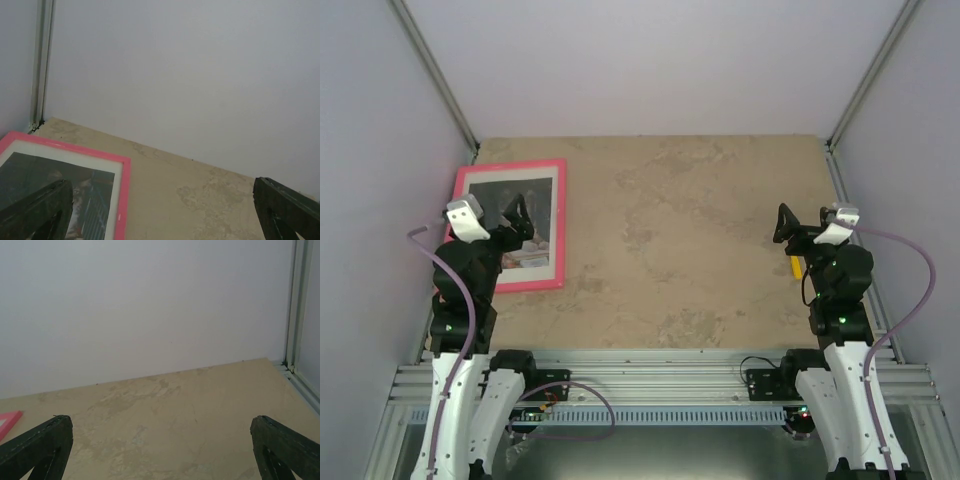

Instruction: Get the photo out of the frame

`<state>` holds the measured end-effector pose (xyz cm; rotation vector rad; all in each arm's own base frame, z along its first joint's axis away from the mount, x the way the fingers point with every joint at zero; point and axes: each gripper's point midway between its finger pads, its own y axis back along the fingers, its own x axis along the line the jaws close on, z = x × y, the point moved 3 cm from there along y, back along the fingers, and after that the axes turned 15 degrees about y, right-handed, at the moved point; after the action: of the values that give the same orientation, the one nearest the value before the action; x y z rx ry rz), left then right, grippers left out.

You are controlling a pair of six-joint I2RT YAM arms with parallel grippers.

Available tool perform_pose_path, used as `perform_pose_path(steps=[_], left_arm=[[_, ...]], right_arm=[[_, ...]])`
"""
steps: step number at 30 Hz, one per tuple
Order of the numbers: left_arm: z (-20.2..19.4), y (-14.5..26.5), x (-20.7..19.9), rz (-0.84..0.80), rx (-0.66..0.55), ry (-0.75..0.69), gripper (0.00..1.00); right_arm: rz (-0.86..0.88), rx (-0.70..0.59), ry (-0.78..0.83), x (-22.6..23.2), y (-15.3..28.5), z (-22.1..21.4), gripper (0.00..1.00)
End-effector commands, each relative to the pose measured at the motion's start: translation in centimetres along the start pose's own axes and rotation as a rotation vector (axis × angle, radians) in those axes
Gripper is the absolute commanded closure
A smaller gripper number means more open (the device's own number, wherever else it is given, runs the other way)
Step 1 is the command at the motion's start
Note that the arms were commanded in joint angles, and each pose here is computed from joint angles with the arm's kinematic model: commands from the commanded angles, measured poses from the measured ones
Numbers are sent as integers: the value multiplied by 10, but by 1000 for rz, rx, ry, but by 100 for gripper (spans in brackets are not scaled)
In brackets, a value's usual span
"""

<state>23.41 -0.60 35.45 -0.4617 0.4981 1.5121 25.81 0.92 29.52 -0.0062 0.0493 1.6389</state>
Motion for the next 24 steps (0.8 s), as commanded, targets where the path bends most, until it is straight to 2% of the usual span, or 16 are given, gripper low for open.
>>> perform_pose_path(steps=[1,3,11,17,24], left_arm=[[1,-3,2,20,3,6,0],[1,-7,4,41,17,8,0],[-20,-43,5,86,200,-13,0],[-85,-90,34,203,524,7,0],[-130,-115,70,379,722,-36,2]], right_arm=[[-6,-38,-1,-1,3,10,2],[-4,-37,-2,-1,2,10,2],[20,-37,-4,2,3,9,2],[42,-49,-9,7,4,5,2],[79,-73,1,18,10,6,2]])
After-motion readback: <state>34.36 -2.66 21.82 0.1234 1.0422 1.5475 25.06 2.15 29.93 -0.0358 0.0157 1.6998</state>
